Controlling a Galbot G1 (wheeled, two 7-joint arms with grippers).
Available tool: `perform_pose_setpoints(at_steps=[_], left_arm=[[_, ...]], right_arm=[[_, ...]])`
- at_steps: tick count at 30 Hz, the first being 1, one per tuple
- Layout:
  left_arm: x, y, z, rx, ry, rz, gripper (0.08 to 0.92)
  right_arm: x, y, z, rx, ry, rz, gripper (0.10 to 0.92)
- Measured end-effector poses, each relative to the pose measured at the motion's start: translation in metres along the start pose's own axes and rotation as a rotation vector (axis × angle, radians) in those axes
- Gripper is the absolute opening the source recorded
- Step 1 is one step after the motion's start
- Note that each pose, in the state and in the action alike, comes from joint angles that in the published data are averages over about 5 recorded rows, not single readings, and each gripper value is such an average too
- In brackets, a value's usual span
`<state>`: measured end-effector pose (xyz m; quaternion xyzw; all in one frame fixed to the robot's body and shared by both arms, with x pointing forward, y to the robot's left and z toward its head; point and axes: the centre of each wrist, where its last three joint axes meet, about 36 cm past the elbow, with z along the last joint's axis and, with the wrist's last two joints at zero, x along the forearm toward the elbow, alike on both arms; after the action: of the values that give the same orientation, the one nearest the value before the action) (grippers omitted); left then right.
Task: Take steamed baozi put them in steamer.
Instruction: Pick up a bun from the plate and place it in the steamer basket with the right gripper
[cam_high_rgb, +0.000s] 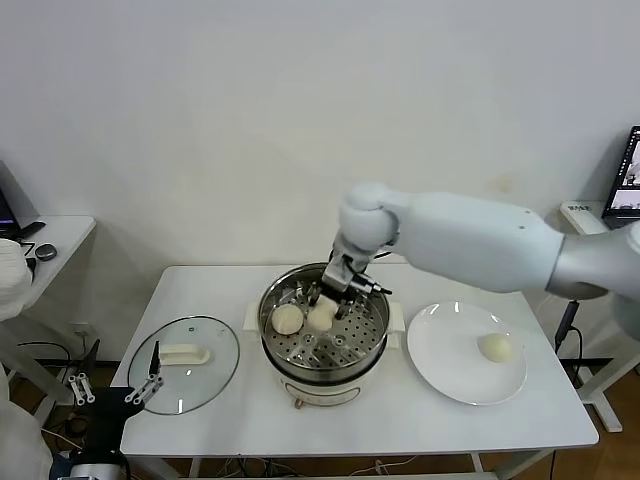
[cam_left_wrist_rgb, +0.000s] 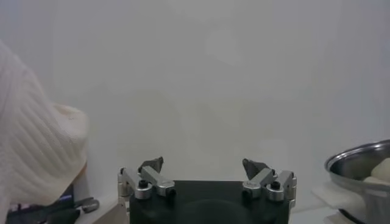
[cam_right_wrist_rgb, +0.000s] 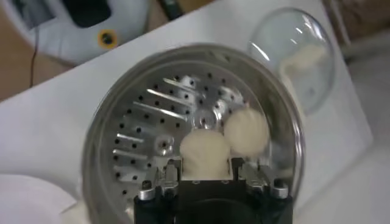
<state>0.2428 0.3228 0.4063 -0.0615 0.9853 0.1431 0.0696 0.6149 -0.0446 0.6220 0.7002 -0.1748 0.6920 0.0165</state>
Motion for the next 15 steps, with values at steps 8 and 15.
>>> perform_pose_setpoints(at_steps=[8, 15], left_arm=[[0.0, 0.0, 0.002, 0.0, 0.003, -0.003, 0.823], [0.0, -0.001, 0.002, 0.004, 0.005, -0.004, 0.823]], right_arm=[[-0.027, -0.001, -0.007, 0.116, -0.033, -0.054, 0.493], [-0.039, 0.001, -0.007, 0.17, -0.05, -0.066, 0.565]])
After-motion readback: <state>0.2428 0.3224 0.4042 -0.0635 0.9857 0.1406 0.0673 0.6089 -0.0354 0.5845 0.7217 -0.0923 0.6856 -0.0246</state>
